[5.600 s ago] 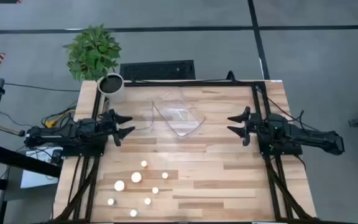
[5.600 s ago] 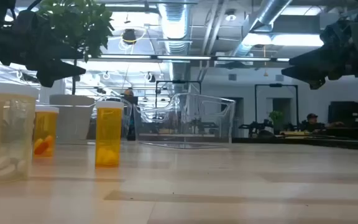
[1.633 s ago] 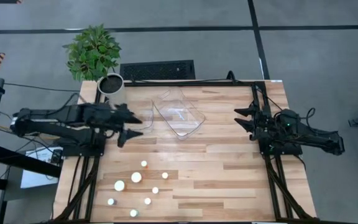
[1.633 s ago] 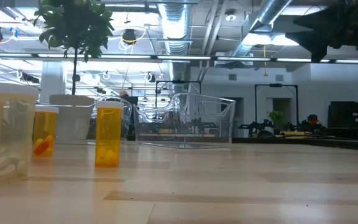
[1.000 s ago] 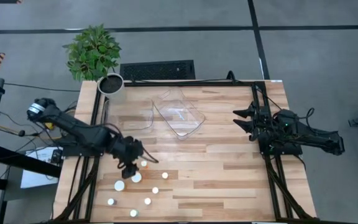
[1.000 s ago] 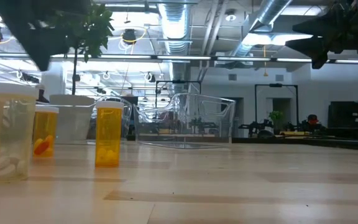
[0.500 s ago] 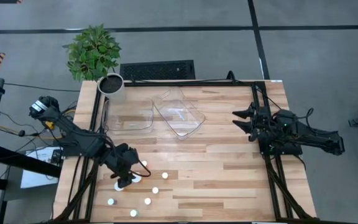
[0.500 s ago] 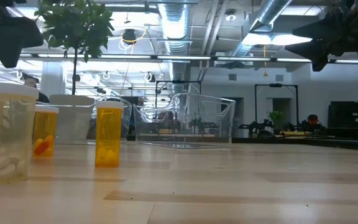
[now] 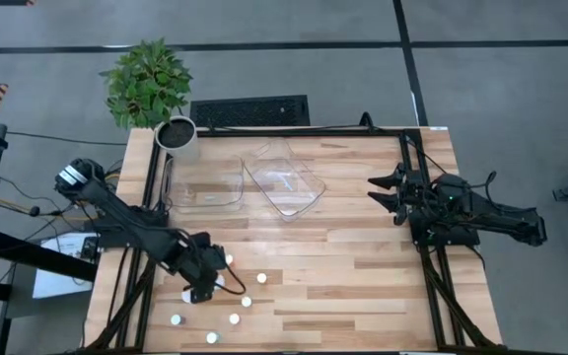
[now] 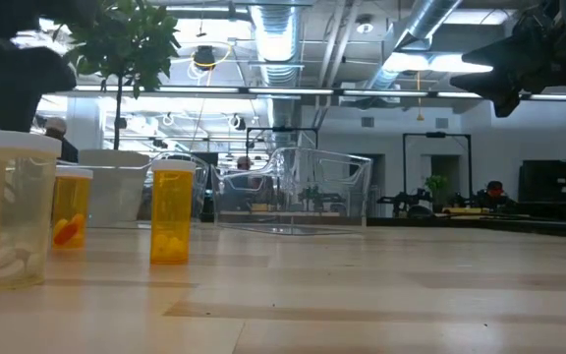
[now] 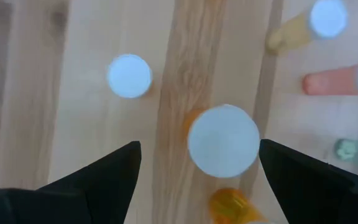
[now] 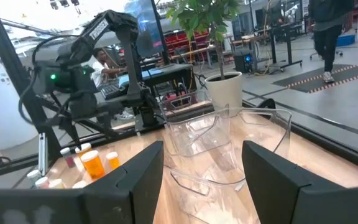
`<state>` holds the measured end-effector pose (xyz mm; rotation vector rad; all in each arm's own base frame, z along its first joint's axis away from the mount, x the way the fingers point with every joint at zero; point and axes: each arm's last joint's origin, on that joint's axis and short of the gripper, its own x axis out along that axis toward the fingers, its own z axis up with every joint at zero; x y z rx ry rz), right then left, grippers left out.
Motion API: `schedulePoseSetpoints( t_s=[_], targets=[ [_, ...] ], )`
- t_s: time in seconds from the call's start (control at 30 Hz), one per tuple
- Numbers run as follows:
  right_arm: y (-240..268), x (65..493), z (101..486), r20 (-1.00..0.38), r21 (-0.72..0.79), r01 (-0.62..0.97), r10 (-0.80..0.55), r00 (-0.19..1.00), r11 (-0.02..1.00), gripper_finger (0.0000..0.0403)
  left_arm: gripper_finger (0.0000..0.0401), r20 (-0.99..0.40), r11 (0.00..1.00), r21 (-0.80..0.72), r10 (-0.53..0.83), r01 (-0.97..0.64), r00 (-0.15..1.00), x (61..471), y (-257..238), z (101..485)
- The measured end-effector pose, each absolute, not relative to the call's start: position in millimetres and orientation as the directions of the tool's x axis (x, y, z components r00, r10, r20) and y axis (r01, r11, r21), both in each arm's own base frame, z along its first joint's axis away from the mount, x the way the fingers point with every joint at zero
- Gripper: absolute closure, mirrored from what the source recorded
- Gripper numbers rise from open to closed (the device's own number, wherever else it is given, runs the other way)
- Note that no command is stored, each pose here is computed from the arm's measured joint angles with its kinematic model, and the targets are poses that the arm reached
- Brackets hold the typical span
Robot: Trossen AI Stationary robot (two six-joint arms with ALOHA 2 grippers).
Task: Pick and place medicine bottles into bin by pill shape (circle, oval)
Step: Put the top large orange capsule bottle into the left transparent bin
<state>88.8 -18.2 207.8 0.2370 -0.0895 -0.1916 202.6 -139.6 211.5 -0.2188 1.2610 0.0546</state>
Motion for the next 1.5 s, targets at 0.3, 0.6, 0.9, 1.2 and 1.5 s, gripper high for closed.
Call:
schedulePoseSetpoints(
  t_s=[0.3,0.6,0.9,1.2,1.5],
  targets=[
    [-18,89,206,0.044,0.241,0.183,-0.199,0.979,0.953,0.0178,0.008,-0.962,0.989,-0.099,-0.065,-0.114,0.266,213,-152,202],
    [-18,89,206,0.045,0.241,0.182,-0.199,0.979,0.953,0.0178,0.008,-0.963,0.987,-0.111,-0.079,-0.113,0.259,210,-156,202],
    [-18,89,204,0.022,0.242,0.187,-0.199,0.98,0.952,0.0178,0.008,-0.947,0.988,-0.108,-0.07,-0.108,0.314,214,-157,203],
    [-18,89,202,0.005,0.242,0.191,-0.199,0.98,0.951,0.0178,0.008,-0.945,0.988,-0.107,-0.068,-0.108,0.319,214,-157,203],
    [-18,89,202,0.001,0.242,0.192,-0.199,0.98,0.951,0.0178,0.008,-0.939,0.989,-0.094,-0.05,-0.114,0.34,215,-157,204]
  ],
)
